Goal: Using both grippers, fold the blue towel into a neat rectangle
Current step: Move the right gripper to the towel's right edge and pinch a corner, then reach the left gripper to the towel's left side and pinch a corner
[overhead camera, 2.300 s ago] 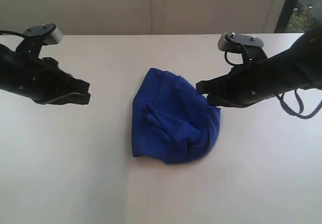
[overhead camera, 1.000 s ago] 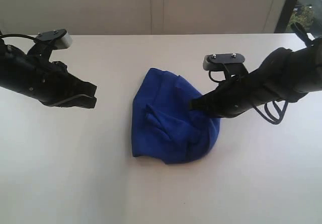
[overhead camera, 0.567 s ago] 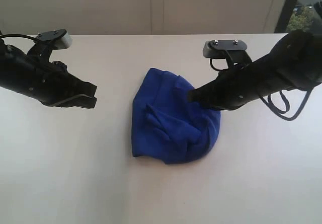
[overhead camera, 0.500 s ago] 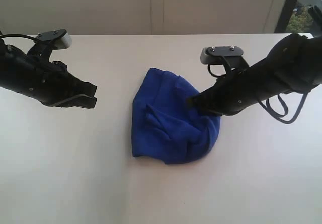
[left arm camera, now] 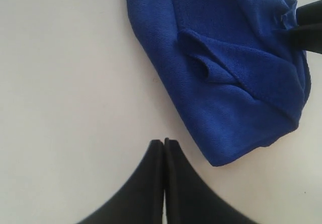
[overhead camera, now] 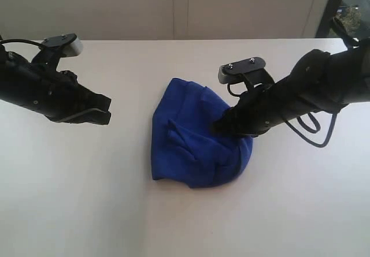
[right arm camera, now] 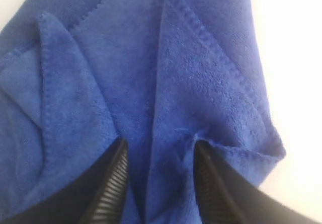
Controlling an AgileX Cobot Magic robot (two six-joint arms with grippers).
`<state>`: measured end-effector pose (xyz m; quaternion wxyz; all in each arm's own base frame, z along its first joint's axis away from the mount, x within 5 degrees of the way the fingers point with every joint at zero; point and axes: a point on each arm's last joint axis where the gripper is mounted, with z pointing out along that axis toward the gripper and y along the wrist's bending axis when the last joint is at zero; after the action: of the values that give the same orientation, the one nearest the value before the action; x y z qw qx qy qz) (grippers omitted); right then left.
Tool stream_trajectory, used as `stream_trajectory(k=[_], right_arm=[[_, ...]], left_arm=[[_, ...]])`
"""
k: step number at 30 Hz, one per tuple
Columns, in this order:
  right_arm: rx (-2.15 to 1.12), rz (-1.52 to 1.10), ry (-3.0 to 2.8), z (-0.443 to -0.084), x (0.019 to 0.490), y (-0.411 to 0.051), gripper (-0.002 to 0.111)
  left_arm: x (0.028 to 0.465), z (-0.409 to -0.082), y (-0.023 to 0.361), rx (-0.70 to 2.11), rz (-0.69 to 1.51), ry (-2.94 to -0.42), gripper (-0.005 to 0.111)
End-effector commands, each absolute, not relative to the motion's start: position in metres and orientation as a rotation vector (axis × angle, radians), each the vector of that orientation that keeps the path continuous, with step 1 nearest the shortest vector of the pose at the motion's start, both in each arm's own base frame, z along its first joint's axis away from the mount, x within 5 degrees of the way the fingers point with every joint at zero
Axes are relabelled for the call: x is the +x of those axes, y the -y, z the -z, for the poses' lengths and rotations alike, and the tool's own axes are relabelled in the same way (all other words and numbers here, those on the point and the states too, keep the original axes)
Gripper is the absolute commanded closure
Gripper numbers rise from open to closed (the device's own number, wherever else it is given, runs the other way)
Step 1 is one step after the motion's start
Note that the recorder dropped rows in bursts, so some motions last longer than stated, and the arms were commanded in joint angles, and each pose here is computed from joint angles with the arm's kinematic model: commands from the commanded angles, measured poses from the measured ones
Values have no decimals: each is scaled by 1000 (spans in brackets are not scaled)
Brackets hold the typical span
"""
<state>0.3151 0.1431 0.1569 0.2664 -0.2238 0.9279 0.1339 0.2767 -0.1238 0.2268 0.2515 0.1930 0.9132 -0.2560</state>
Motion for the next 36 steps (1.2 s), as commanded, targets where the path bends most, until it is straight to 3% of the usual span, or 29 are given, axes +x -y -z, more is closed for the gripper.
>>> stream_trajectory(k=[1,10,15,16,20,29,36], right_arm=[[-611,-327,-2522,-147,318,-143,68],[-643,-271,-2496,-143,321,-141,71],[-693,-257,-2498,-142,320,-140,106],[-696,-255,-2499,-142,320,-140,108],[-700,-249,-2487,-144,321,-140,108],[-572,-316,-2388,-231,297,-118,108],[-527,-85,-2582,-235,281,-80,108]], left_arm=[[275,-228,127,523,732,-2490,107],[274,-228,127,524,734,-2491,107],[274,-228,127,527,733,-2490,107],[274,-228,127,527,733,-2490,107],[274,-228,127,527,733,-2490,107],[274,-228,127,526,735,-2492,107],[272,-231,131,480,831,-2493,107]])
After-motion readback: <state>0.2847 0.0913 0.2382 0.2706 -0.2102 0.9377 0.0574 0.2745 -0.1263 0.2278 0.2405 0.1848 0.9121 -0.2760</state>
